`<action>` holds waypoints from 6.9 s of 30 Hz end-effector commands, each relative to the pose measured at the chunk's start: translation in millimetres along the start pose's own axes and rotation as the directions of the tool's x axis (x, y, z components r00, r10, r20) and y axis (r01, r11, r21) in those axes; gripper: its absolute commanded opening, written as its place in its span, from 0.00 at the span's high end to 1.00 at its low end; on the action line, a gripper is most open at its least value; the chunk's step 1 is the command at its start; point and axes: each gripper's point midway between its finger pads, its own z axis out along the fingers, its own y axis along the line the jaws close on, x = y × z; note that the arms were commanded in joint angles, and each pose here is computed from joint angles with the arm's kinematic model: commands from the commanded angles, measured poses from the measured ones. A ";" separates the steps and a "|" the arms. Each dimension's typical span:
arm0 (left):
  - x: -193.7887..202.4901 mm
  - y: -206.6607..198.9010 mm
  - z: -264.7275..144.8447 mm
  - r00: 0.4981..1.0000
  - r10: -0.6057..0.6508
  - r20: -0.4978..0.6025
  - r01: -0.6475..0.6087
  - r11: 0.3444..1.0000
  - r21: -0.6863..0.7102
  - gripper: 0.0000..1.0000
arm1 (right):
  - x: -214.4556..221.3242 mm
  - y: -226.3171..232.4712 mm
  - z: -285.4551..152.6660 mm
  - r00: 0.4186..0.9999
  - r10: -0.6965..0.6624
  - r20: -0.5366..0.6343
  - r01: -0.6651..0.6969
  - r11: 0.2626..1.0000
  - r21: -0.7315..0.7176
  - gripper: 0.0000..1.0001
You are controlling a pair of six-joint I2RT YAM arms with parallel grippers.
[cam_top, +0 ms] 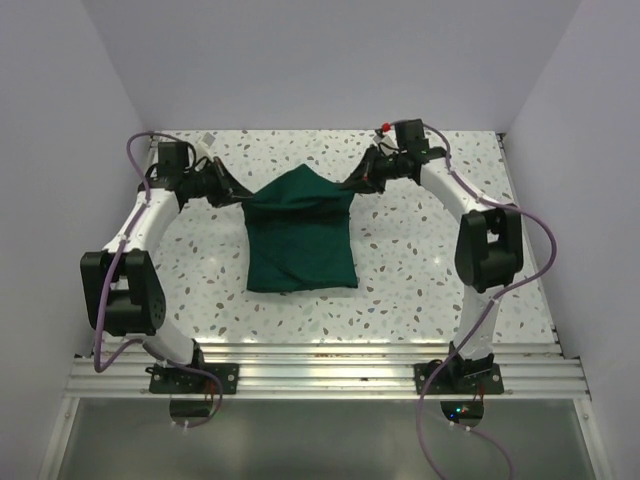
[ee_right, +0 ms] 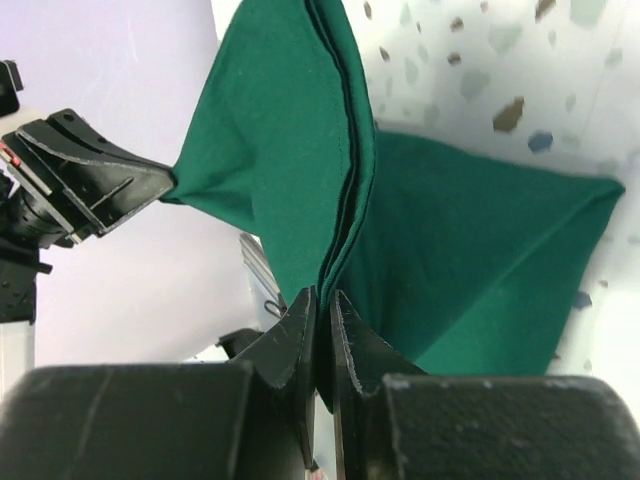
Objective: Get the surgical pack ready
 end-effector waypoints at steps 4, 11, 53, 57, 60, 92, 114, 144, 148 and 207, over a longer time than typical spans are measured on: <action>28.0 1.2 -17.3 0.999 0.030 -0.023 -0.030 0.999 -0.015 1.00 | 33.4 17.6 -23.0 0.998 -0.033 -0.044 0.032 0.999 -0.035 0.99; 53.8 15.1 -23.2 0.999 0.004 -0.049 -0.007 0.999 -0.053 1.00 | 66.7 4.7 -22.2 0.995 -0.016 -0.097 0.017 1.000 0.005 0.99; 158.9 86.4 -41.3 0.976 -0.157 -0.152 0.111 0.956 -0.271 0.53 | 157.7 -92.7 -32.6 0.955 -0.100 -0.280 0.177 0.948 0.265 0.54; 149.1 80.6 -45.2 0.984 -0.124 -0.131 0.085 0.959 -0.271 0.43 | 120.4 -68.7 -40.3 0.957 -0.240 -0.162 0.279 0.916 0.288 0.32; 137.7 76.3 -48.5 0.991 -0.090 -0.101 0.059 0.959 -0.278 0.41 | 94.8 -48.3 -30.8 0.948 -0.298 -0.117 0.318 0.915 0.247 0.21; 130.0 75.3 -61.9 0.999 -0.023 -0.044 0.008 0.949 -0.316 0.43 | 104.6 -6.1 89.3 0.832 -0.480 -0.279 0.468 0.876 -0.113 0.54; 117.1 86.1 -55.7 0.999 -0.033 -0.028 0.021 0.932 -0.363 0.43 | 259.9 35.7 21.1 0.717 -0.500 -0.486 0.462 0.863 -0.205 0.89; 151.7 151.7 -38.5 0.955 -0.245 -0.166 0.112 0.818 -0.564 0.55 | 141.5 -128.4 -41.2 0.987 -0.092 -0.132 0.150 0.829 0.539 0.66; 172.1 155.3 -35.6 0.938 -0.283 -0.201 0.126 0.819 -0.560 0.59 | 141.9 -145.9 -21.2 0.987 -0.040 -0.158 0.121 0.831 0.543 0.67; 188.1 -73.3 59.5 0.576 0.724 -0.380 -0.817 0.528 -0.232 0.14 | 136.0 -106.8 -128.6 0.997 -0.071 0.005 0.058 0.859 0.508 0.01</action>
